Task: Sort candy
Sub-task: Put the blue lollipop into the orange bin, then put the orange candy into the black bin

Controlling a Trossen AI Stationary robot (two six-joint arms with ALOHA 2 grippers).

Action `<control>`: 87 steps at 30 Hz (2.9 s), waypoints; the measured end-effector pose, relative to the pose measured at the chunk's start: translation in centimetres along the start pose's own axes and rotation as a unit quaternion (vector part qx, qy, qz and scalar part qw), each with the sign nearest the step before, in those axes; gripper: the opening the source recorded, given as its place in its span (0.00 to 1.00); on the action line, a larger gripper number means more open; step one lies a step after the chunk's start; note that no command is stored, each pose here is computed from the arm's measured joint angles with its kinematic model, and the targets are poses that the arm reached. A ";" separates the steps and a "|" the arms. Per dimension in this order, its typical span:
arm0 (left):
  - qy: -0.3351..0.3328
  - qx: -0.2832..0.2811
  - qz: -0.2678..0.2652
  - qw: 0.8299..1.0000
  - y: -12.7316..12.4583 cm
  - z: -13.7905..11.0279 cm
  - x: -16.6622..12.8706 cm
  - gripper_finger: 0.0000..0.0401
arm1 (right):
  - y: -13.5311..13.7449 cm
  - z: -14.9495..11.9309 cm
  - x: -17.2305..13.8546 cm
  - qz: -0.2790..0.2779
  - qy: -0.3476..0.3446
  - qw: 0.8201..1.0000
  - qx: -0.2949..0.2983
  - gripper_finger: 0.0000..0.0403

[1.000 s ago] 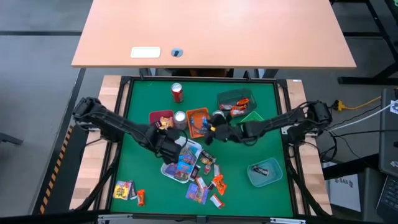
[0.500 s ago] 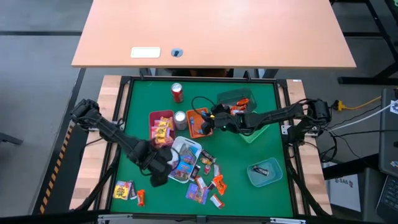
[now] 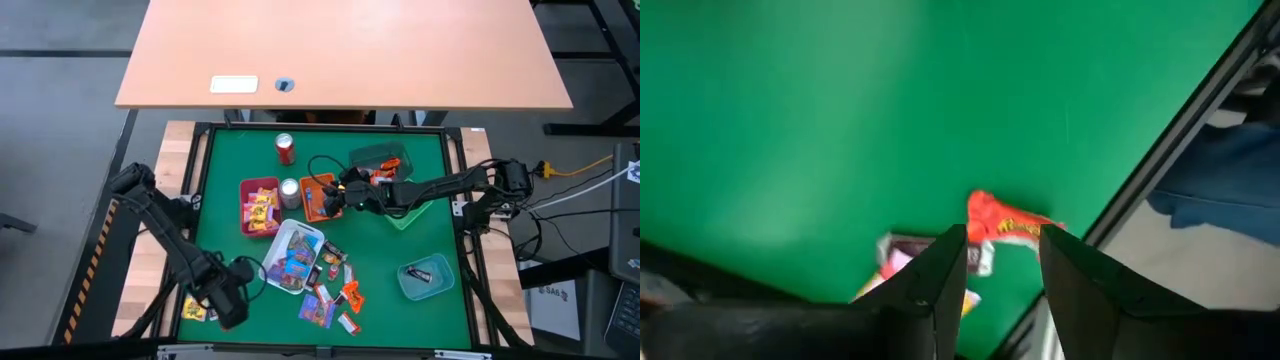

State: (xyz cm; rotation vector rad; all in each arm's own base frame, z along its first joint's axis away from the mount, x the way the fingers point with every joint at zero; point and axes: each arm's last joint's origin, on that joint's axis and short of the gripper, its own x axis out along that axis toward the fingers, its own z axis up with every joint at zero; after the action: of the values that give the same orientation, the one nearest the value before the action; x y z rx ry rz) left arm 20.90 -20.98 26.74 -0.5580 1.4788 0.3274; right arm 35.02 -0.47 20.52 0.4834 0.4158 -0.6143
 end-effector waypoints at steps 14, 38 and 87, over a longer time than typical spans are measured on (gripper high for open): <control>0.005 -0.212 -0.020 0.977 -1.4 -4.5 0.6 0.30 | 0.0 0.0 0.0 -0.001 0.002 1.000 -0.017 0.50; -0.018 -0.345 0.000 0.938 -4.7 -6.2 7.5 0.30 | 0.1 -0.1 0.0 0.018 0.016 0.999 -0.023 0.50; -0.119 -0.244 0.012 0.962 -5.9 -5.2 11.6 0.06 | 2.0 -0.2 -0.7 0.301 0.101 0.937 -0.148 0.50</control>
State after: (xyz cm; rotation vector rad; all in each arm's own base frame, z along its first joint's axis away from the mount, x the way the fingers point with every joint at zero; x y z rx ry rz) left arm 20.58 -30.20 16.18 -0.8602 1.1699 0.7633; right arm 35.76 1.41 21.32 0.3575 0.5147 0.0949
